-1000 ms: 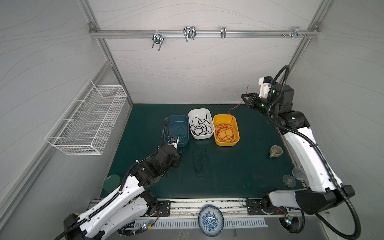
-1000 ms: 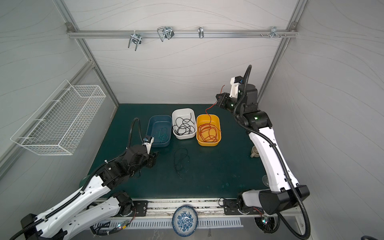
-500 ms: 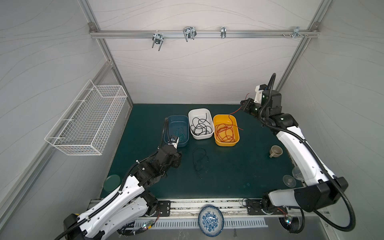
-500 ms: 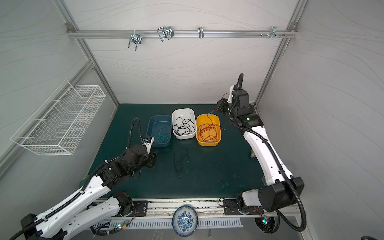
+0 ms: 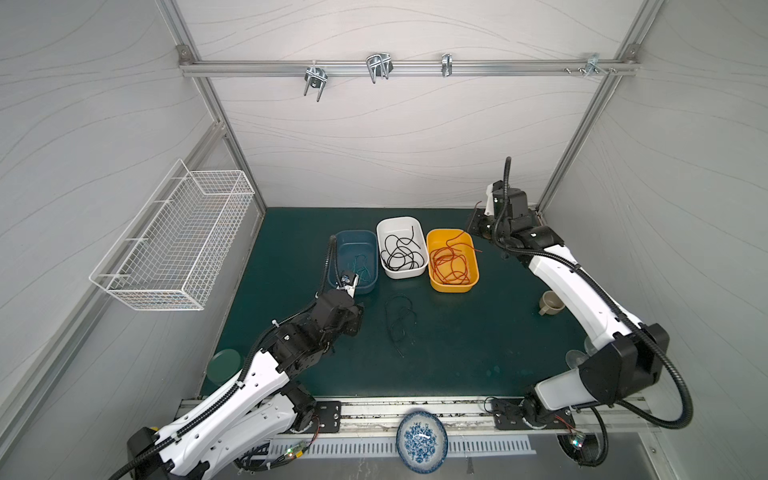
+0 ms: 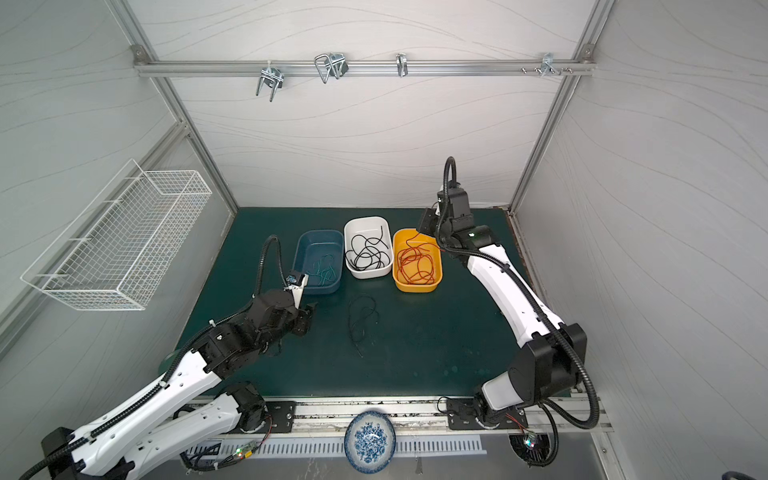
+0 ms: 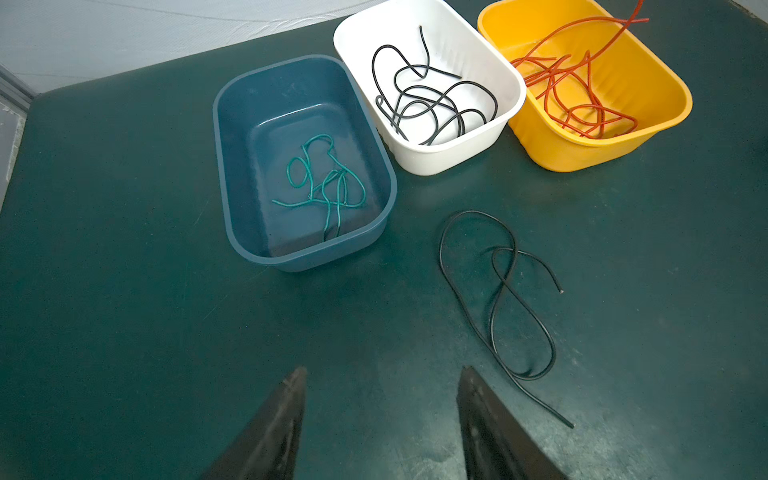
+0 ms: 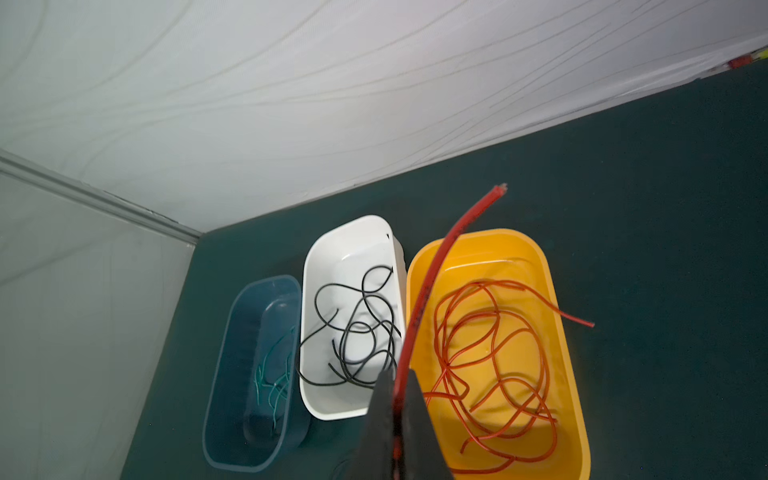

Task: Untangle the cables
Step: 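Raise the red wire high above the yellow bin with the right gripper, then lower the red wire into the yellow bin and open the right gripper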

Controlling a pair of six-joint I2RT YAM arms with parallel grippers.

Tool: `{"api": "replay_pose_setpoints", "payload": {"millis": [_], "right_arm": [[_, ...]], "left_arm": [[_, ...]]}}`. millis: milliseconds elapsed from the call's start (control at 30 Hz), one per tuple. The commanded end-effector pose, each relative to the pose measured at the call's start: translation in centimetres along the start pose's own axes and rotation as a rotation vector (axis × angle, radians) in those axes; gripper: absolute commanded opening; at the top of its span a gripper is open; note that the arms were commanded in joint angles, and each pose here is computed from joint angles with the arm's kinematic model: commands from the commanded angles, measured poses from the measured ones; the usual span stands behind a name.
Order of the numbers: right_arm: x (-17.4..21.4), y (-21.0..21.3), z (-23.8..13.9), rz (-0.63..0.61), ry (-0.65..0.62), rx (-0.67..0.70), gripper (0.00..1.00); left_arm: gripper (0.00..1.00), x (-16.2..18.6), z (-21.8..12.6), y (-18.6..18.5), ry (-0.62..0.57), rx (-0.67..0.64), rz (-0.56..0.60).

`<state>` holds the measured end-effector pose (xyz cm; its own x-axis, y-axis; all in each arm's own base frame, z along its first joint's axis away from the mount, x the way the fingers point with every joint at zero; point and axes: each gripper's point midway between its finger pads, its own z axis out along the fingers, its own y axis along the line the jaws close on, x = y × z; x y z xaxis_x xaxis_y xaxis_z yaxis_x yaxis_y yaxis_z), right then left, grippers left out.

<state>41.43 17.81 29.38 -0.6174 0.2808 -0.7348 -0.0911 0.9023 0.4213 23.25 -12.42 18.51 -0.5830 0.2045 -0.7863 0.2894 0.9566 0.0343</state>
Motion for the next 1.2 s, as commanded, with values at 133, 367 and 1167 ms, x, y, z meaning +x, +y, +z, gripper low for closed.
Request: {"api": "replay_pose_setpoints", "payload": {"millis": [133, 367, 1167], "right_arm": [[3.6, -1.1, 2.9, -0.051, 0.085, 0.072, 0.00], [6.0, -3.1, 5.7, -0.061, 0.147, 0.130, 0.00], [11.7, -10.3, 14.2, -0.112, 0.351, 0.305, 0.00]], "left_arm": [[0.60, -0.8, -0.2, -0.1, -0.028, 0.009, -0.007], [0.60, -0.8, -0.3, -0.1, -0.032, 0.011, -0.009], [0.60, -0.8, -0.2, -0.2, -0.030, 0.012, -0.007]]}}
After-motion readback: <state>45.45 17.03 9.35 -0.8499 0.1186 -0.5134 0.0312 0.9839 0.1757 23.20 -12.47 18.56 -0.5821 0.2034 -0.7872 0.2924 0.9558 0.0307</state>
